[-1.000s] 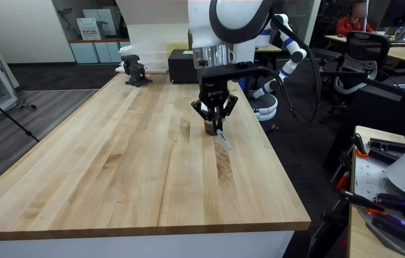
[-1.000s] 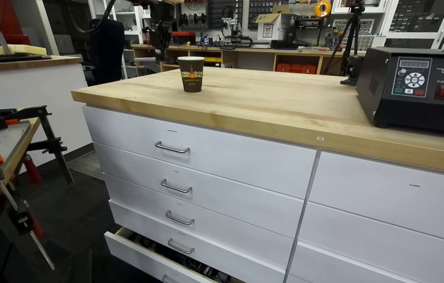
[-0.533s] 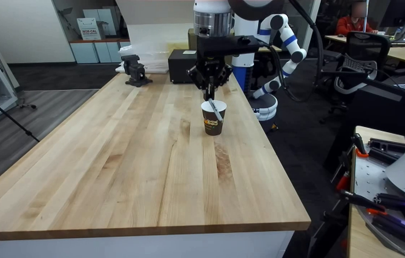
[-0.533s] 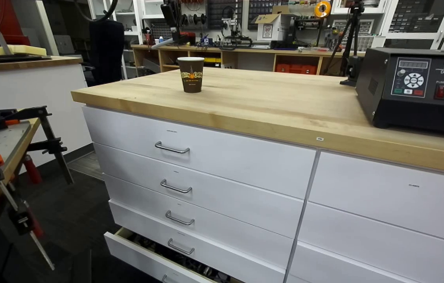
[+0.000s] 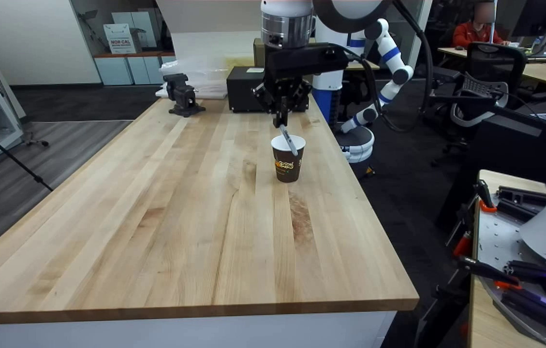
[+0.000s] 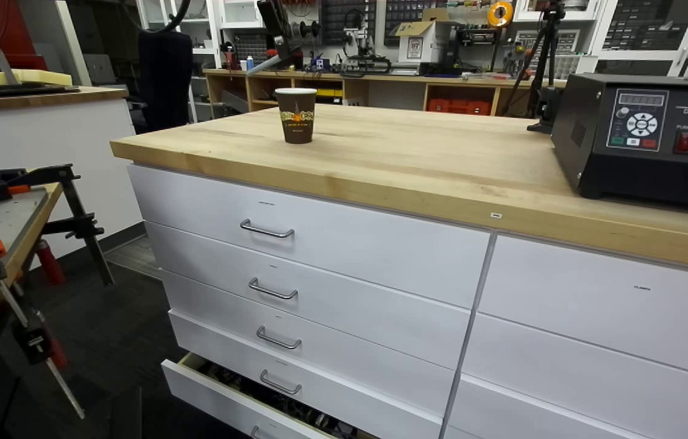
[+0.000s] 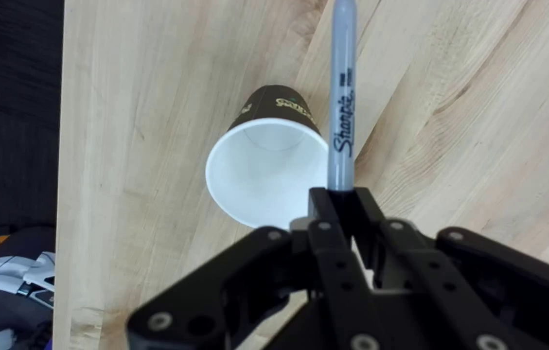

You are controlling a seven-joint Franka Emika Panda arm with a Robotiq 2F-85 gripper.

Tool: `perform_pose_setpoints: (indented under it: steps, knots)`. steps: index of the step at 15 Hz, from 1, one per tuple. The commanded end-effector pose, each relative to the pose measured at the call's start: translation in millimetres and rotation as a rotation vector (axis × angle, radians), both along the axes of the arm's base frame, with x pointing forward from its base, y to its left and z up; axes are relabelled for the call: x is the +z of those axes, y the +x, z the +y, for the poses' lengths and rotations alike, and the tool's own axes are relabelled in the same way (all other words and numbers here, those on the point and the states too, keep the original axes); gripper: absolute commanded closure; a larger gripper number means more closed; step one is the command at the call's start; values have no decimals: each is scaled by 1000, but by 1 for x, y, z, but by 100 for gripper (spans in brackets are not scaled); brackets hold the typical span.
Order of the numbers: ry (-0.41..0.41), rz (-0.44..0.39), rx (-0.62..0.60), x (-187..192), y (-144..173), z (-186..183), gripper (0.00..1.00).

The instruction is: Put the marker in the cup

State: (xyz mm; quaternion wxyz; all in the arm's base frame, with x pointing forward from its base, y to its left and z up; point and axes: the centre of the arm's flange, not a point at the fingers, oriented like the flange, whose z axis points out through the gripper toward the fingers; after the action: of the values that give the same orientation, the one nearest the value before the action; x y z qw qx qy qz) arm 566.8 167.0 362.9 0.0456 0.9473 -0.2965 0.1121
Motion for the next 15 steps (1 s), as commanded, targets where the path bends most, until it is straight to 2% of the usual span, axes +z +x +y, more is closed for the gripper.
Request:
perform_pose_setpoints:
  steps: [1,7,15]
  knots:
    - [-17,-3,-57,3,3,-22,94]
    - [-21,-5,-129,-2,22,-56,94]
    - [-82,-73,-159,0,30,-38,94]
